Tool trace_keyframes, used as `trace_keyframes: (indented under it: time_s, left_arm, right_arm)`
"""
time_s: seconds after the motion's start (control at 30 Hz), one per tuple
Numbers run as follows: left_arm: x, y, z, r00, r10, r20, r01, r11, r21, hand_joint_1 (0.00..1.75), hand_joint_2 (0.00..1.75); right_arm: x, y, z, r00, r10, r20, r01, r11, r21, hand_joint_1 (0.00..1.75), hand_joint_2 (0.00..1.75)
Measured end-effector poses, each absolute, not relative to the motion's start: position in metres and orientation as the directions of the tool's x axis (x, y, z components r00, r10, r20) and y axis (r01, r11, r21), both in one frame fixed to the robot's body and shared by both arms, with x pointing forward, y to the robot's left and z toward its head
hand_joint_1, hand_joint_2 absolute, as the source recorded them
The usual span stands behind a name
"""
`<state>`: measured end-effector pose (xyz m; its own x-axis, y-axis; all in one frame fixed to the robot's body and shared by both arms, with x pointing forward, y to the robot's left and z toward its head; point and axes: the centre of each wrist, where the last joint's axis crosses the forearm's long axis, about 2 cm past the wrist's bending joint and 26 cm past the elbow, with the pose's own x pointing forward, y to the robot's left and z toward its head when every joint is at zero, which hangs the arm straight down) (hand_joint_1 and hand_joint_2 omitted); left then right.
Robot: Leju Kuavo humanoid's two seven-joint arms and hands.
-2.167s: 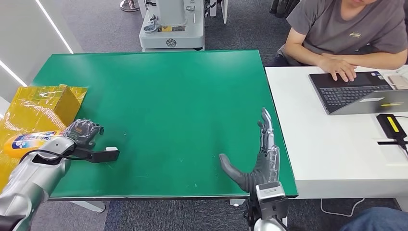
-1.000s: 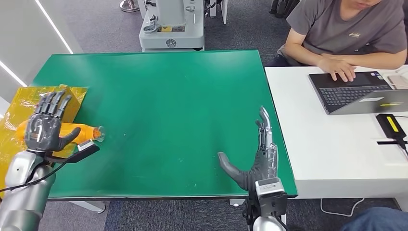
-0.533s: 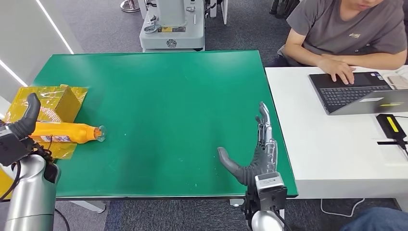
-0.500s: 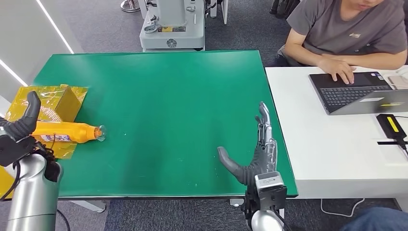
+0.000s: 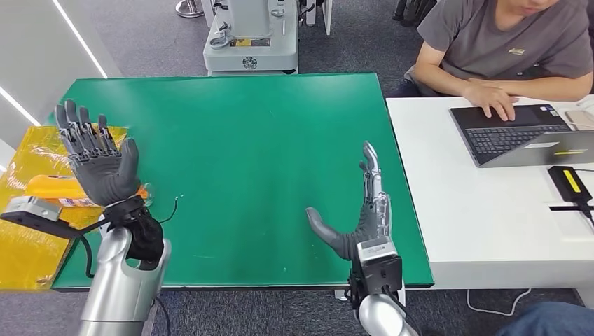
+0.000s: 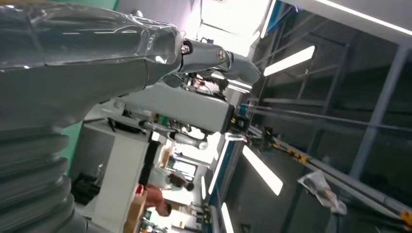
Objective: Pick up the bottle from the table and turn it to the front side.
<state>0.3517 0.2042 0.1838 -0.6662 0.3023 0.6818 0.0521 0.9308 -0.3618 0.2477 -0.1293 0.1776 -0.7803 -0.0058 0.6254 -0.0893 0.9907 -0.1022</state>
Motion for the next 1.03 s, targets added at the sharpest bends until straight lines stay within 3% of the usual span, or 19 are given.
trace_keyframes:
  time_s: [0.27,0.57,1.03]
  left_arm:
    - [0.314,0.161,0.197,-0.684,0.427,0.591,0.140,0.872,-0.469,0.00,1.75]
    - [0.299,0.155,0.198,-0.728,0.290,0.622,0.052,0.927,-0.372,0.00,1.75]
    - [0.298,0.157,0.200,-0.745,0.224,0.629,0.004,0.943,-0.332,0.00,1.75]
  right_arm:
    - [0.252,-0.125,0.177,-0.768,-0.023,0.640,-0.135,0.983,-0.127,0.00,1.75]
    - [0.251,-0.121,0.177,-0.754,-0.022,0.657,-0.156,0.977,-0.147,0.00,1.75]
    - [0.251,-0.119,0.177,-0.754,-0.020,0.657,-0.163,0.974,-0.157,0.00,1.75]
